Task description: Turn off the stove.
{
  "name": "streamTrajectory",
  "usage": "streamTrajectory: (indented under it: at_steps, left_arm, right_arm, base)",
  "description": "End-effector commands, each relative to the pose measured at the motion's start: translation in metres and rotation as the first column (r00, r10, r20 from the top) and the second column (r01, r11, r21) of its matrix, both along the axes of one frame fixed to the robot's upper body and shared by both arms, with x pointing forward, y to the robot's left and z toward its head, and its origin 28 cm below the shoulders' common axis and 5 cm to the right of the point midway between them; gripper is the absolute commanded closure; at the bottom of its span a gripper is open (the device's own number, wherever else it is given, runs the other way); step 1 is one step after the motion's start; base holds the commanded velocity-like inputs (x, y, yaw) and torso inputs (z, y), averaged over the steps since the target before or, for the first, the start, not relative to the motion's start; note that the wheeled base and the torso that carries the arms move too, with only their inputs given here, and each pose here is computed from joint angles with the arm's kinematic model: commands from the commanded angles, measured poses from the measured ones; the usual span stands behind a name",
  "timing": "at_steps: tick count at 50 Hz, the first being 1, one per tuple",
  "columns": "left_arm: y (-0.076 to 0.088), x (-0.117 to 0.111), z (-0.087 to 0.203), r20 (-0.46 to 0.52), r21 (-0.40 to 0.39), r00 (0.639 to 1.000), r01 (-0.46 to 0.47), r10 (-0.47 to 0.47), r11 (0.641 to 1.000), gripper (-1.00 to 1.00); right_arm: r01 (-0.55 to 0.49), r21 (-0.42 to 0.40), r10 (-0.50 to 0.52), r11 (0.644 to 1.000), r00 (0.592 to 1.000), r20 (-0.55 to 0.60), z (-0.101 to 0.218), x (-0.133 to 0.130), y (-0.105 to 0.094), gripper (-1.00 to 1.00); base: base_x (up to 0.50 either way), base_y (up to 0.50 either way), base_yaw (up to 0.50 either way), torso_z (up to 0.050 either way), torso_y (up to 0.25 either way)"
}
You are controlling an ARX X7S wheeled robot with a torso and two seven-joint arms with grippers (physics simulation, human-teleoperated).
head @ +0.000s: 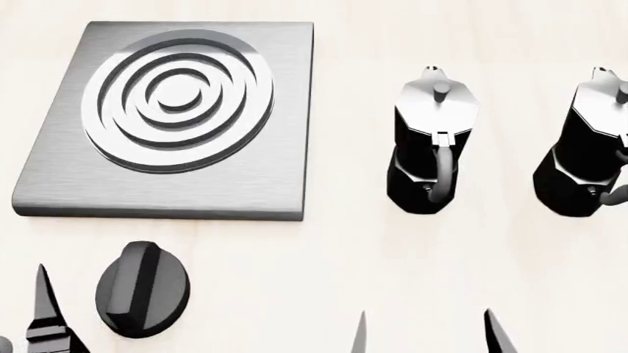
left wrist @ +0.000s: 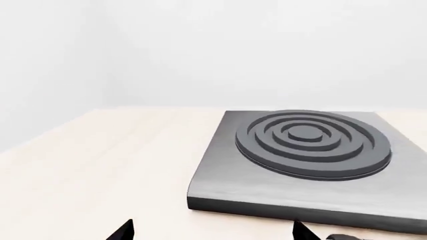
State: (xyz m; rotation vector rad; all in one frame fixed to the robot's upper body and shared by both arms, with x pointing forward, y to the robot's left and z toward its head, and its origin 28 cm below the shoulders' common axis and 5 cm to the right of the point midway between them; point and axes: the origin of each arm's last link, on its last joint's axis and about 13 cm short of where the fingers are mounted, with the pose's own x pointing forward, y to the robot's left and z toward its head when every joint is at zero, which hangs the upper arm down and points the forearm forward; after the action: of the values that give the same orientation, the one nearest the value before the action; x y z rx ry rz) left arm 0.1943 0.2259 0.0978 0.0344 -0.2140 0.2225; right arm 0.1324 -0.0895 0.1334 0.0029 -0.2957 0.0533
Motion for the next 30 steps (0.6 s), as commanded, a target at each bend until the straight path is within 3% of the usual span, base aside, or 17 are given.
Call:
streamTrajectory:
  at_steps: [1,30]
  left_arm:
    - [-0.003,-0.013,0.012,0.015,0.001,0.996,0.092,-0.092,0.996,-1.0]
    - [-0.007,-0.021,0.037,0.069,0.024,0.979,0.192,-0.194,0.981,-1.0]
  right_arm:
    - [-0.004,0.027,0.003,1.0,0.999,0.035,-0.004,0.007,-0.002,-1.0]
    - [0.027,0.053,-0.03,0.998,0.998,0.053,-0.004,0.029,-0.003,-1.0]
  base:
    - [0.0,0.0,0.0,0.0,0.0]
    - [0.0,0.0,0.0,0.0,0.0]
